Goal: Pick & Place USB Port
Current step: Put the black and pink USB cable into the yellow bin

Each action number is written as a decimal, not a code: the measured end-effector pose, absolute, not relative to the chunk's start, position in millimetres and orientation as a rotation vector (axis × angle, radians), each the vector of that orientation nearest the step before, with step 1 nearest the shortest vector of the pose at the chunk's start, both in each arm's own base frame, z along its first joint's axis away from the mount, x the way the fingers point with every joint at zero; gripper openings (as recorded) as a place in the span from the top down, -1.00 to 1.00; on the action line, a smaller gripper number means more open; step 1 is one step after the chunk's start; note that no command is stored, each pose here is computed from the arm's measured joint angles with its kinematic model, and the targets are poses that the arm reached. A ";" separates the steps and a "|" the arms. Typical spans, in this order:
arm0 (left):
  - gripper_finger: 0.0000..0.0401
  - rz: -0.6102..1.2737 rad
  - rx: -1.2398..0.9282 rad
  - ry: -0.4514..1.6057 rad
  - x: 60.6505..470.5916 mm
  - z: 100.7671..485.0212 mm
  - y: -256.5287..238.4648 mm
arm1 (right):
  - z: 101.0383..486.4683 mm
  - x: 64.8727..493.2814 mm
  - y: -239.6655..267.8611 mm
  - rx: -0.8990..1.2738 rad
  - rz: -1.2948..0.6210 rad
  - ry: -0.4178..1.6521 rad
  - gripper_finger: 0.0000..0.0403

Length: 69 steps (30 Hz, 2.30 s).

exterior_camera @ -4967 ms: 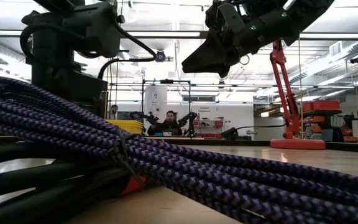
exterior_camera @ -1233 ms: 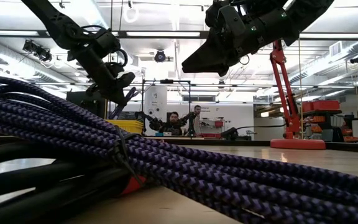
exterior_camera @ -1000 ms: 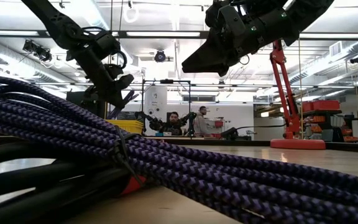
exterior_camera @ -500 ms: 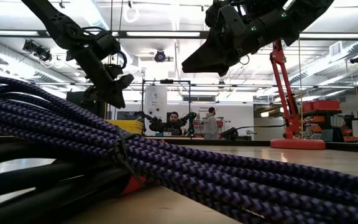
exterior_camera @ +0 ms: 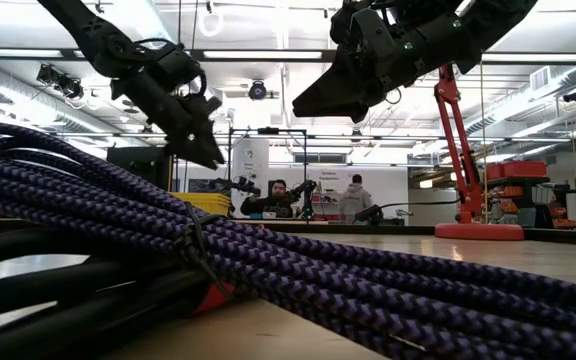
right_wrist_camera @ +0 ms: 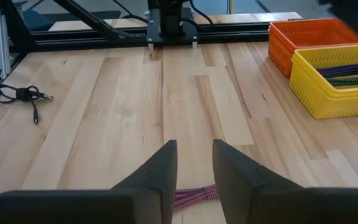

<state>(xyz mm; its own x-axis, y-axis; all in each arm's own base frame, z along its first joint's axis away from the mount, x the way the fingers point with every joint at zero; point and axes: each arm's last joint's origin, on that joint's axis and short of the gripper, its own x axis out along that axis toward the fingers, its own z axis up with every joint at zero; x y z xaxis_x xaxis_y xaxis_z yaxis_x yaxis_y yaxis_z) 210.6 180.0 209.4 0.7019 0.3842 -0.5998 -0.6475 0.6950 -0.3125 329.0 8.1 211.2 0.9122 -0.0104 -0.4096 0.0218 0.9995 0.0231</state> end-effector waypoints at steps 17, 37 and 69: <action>0.37 0.345 -0.591 0.694 264.8 201.8 59.1 | 211.2 329.0 8.1 0.008 -0.013 0.422 0.49; 0.37 0.438 -0.891 0.745 307.0 138.9 9.9 | 212.6 329.5 8.3 -0.074 0.007 0.407 0.49; 0.47 0.572 -0.843 0.842 343.2 114.2 19.6 | 211.1 328.9 8.2 -0.096 0.014 0.424 0.49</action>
<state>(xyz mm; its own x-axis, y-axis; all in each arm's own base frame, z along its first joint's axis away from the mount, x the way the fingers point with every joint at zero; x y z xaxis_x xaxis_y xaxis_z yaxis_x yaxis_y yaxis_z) 343.2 19.6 114.2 0.5533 0.1131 -0.8253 -0.7255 0.5523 -0.4107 328.9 8.2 211.1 0.9113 -0.0065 -0.4116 -0.0337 0.9953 -0.0903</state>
